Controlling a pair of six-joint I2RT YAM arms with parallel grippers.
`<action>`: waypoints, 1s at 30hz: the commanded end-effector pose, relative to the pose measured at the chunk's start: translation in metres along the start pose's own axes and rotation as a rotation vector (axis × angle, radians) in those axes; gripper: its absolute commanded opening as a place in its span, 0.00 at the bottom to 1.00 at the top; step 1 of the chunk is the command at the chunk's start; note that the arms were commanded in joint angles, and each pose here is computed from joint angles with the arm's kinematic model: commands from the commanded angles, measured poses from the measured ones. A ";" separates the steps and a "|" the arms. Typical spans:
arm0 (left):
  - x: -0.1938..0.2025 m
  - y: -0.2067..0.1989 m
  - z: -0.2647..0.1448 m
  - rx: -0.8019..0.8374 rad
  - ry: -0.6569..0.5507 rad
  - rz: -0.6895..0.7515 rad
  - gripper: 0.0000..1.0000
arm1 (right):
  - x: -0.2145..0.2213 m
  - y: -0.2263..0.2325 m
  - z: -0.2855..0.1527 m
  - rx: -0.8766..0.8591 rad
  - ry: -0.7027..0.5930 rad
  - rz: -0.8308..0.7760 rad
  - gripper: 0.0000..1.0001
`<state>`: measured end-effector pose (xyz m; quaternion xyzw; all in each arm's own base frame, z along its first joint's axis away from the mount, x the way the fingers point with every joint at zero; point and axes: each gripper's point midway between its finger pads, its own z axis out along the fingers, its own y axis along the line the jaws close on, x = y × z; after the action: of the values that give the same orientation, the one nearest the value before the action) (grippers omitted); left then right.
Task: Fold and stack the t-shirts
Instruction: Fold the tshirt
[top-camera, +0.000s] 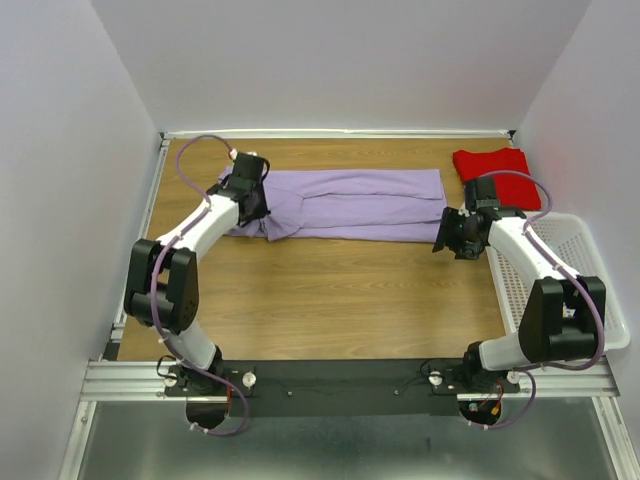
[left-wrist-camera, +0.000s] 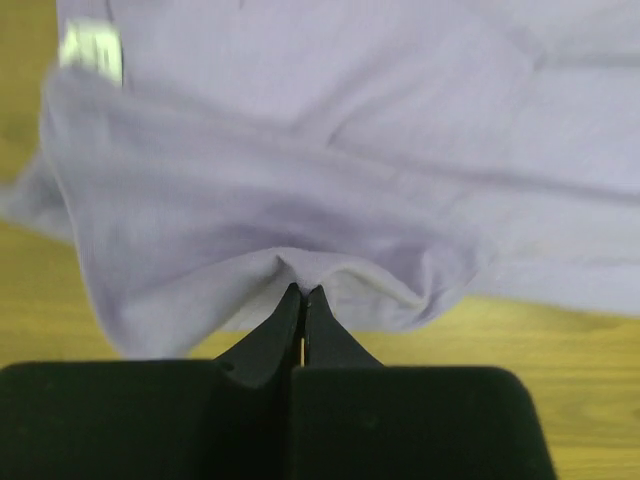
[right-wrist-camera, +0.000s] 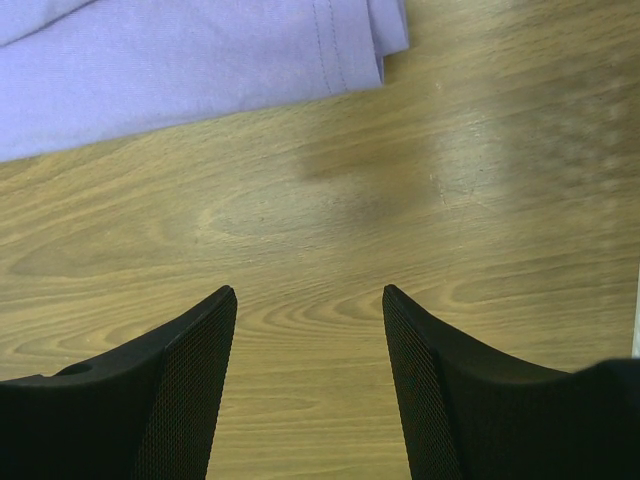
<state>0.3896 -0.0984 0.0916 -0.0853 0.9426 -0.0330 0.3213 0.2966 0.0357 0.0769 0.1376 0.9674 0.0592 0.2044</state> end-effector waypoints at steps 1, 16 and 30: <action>-0.041 -0.009 0.013 -0.027 -0.045 0.039 0.00 | -0.007 0.008 -0.004 -0.031 -0.014 -0.021 0.68; -0.121 -0.046 0.073 0.017 -0.134 0.081 0.00 | -0.003 0.007 0.006 -0.033 0.022 -0.046 0.68; -0.127 -0.039 0.097 -0.032 -0.152 0.032 0.04 | -0.031 0.043 -0.002 -0.176 -0.057 -0.080 0.65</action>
<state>0.5407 -0.1243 0.0857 -0.0526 0.9281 -0.0182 0.3681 0.3105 0.0499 0.0816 0.1042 0.9677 0.0933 0.2098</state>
